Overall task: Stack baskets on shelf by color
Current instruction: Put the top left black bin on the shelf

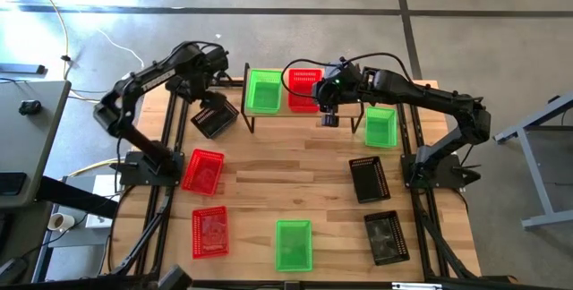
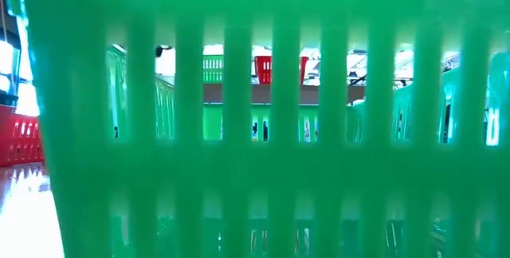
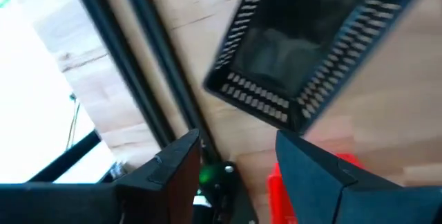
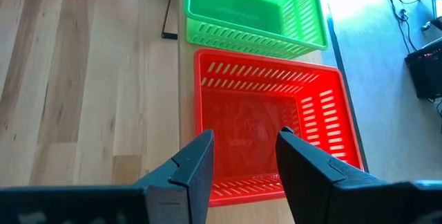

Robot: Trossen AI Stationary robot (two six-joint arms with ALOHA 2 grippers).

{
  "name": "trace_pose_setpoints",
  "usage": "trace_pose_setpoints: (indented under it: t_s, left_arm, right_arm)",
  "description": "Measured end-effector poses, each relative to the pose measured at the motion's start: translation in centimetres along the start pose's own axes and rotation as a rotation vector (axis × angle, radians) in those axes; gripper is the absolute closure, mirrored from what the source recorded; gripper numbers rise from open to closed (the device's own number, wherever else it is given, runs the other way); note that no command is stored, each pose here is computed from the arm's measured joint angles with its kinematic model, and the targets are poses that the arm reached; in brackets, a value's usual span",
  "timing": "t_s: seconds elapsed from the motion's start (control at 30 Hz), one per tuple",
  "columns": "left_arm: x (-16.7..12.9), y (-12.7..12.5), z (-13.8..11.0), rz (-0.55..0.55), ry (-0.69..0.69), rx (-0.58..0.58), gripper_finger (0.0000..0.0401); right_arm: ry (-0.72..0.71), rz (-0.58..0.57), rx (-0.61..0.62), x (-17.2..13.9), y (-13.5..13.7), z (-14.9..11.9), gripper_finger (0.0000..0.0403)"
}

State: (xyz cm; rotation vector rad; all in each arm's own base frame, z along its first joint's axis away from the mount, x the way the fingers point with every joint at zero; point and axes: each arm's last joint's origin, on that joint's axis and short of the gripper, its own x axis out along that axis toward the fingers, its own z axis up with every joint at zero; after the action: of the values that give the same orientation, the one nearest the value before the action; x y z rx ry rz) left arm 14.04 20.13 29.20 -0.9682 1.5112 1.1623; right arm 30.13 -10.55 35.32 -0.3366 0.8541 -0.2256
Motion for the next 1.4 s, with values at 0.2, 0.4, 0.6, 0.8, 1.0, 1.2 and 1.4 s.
trace_pose_setpoints:
  t_s: [0.2,0.4,0.6,0.8,1.0,1.2,1.4]
  left_arm:
    - [-0.8,-1.4,-3.4,-0.106,-0.092,0.073,0.0222]
    - [1.1,-3.6,-5.9,-0.150,-0.171,0.185,0.0222]
    - [3.0,-5.3,-7.3,-0.137,-0.170,0.235,0.0222]
    - [4.9,-6.1,-8.1,-0.043,-0.196,0.250,0.0222]
    - [6.2,-6.6,-8.8,-0.006,-0.198,0.293,0.0222]
    - [7.2,-7.8,-9.5,0.001,-0.252,0.395,0.0222]
    - [8.5,-8.2,-9.6,0.072,-0.238,0.441,0.0222]
  right_arm:
    - [0.000,0.000,0.008,0.0,0.0,0.0,0.0260]
    - [-0.001,0.000,0.008,0.0,0.0,0.0,0.0260]
    - [-0.001,0.001,0.008,0.0,0.0,0.0,0.0260]
    - [-0.002,0.001,0.008,0.0,0.0,0.0,0.0260]
    - [0.002,-0.007,0.031,0.0,0.0,0.0,0.0260]
    - [0.009,-0.022,0.035,0.0,-0.1,0.0,0.0260]
    - [0.020,-0.046,0.035,0.0,-0.1,-0.1,0.0260]
